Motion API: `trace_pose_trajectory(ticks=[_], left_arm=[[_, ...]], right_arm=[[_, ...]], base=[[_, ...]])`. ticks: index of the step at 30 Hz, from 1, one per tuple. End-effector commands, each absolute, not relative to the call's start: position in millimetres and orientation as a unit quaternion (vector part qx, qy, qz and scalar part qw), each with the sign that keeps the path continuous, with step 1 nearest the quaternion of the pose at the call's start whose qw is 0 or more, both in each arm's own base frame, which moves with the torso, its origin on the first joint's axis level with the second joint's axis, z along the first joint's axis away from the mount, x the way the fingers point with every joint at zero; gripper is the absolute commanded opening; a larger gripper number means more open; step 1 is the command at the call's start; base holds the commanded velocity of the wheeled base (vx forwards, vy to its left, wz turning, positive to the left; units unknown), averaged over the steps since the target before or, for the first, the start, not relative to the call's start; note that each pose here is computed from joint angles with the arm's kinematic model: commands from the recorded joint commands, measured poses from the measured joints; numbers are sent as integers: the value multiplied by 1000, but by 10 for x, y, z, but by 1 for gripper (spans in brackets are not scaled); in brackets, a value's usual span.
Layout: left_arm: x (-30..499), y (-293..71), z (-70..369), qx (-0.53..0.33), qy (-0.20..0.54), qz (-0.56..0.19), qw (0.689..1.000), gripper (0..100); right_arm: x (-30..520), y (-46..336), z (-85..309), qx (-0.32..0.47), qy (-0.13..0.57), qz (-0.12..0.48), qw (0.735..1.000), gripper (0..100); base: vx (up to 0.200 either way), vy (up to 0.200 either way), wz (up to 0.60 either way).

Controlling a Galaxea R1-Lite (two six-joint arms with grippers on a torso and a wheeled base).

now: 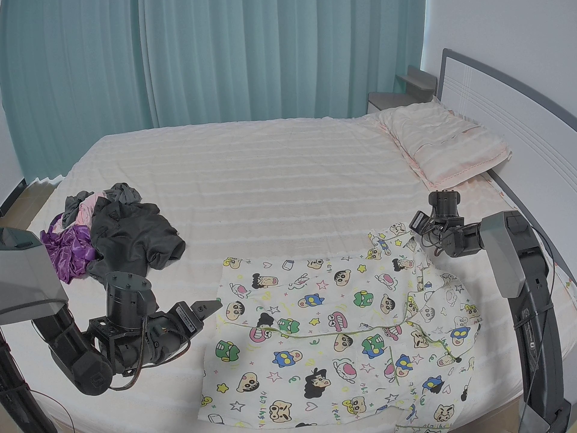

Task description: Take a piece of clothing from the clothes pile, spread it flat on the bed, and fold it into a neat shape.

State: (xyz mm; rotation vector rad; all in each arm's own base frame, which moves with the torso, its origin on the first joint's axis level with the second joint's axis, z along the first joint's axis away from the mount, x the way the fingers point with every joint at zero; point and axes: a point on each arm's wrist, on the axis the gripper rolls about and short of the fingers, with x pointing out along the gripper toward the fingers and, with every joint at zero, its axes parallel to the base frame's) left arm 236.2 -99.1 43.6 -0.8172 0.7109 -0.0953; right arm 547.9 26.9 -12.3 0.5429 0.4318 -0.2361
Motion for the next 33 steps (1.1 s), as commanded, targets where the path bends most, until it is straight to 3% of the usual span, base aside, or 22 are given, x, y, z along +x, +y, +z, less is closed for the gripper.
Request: trace_pose_trajectory(ticks=[1, 9, 15, 24, 33], left_arm=[[2357, -993, 443, -389, 337, -47, 856, 100], [2339, -999, 452, -388, 338, -49, 856, 100], [2313, -1030, 471, -391, 338, -55, 854, 100], [2191, -1129, 387, -373, 368, -68, 849, 100], [1962, -1235, 269, -342, 416, -83, 838, 100]], right_arm=[[5439, 258, -49, 261, 213, -115, 935, 100], [5104, 47, 92, 236, 261, -117, 929, 100], [4472, -56, 324, 217, 270, -86, 934, 100], [3690, -175, 504, 211, 260, -67, 940, 100], [3114, -206, 412, 222, 280, -54, 933, 100]], base=[[0, 0, 0], [0, 0, 0], [0, 0, 0], [-200, 0, 0], [-200, 0, 0]])
